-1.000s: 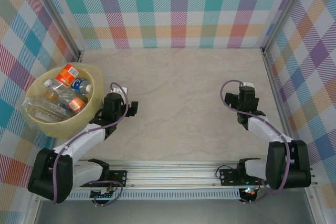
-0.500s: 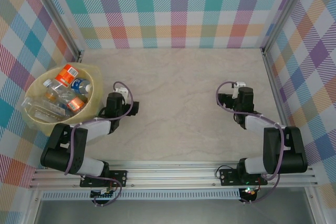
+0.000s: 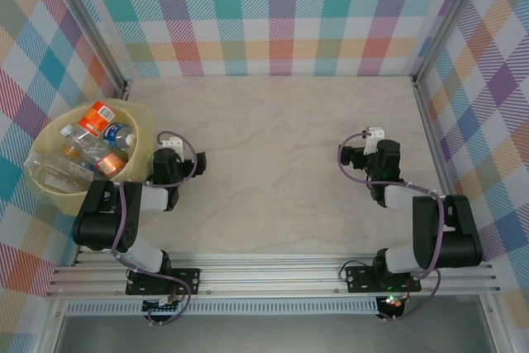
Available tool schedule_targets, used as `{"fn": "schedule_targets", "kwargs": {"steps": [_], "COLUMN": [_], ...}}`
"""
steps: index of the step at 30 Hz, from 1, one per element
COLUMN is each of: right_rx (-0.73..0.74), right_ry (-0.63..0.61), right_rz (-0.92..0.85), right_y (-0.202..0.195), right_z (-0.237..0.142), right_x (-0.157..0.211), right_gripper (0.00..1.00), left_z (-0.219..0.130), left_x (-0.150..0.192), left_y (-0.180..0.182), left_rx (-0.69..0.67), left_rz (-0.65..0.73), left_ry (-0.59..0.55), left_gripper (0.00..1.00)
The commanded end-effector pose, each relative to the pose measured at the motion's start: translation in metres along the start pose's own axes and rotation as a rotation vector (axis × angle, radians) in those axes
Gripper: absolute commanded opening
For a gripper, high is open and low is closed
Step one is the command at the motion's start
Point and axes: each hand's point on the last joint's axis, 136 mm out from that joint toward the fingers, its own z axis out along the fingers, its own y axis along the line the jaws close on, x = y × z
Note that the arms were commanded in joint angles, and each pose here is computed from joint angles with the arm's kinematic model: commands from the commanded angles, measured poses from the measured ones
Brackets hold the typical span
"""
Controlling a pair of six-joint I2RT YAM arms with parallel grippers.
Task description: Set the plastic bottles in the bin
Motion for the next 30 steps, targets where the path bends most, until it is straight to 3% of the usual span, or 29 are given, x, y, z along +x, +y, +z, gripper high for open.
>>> {"fn": "schedule_targets", "kwargs": {"steps": [1, 7, 11, 30], "right_rx": [-0.023, -0.030, 0.042, 0.038], "right_ry": [-0.083, -0.151, -0.055, -0.057], "right_rz": [-0.026, -0.024, 0.024, 0.025], "right_y": [0.000, -0.001, -0.016, -0.017], "right_z": [0.002, -0.004, 0.012, 0.012], "right_x": [-0.004, 0.004, 0.005, 0.004], "right_gripper": [1.00, 1.00, 1.00, 1.00], "left_z": [-0.001, -0.001, -0.001, -0.001], "left_x": [-0.015, -0.014, -0.014, -0.014], "left_y": [0.008, 0.008, 0.008, 0.008], "left_rx": [-0.052, -0.052, -0.051, -0.053], "left_rz": [-0.026, -0.024, -0.026, -0.024], "left_ry": [-0.064, -0.062, -0.063, -0.061], "left_gripper": [1.00, 1.00, 1.00, 1.00]}}
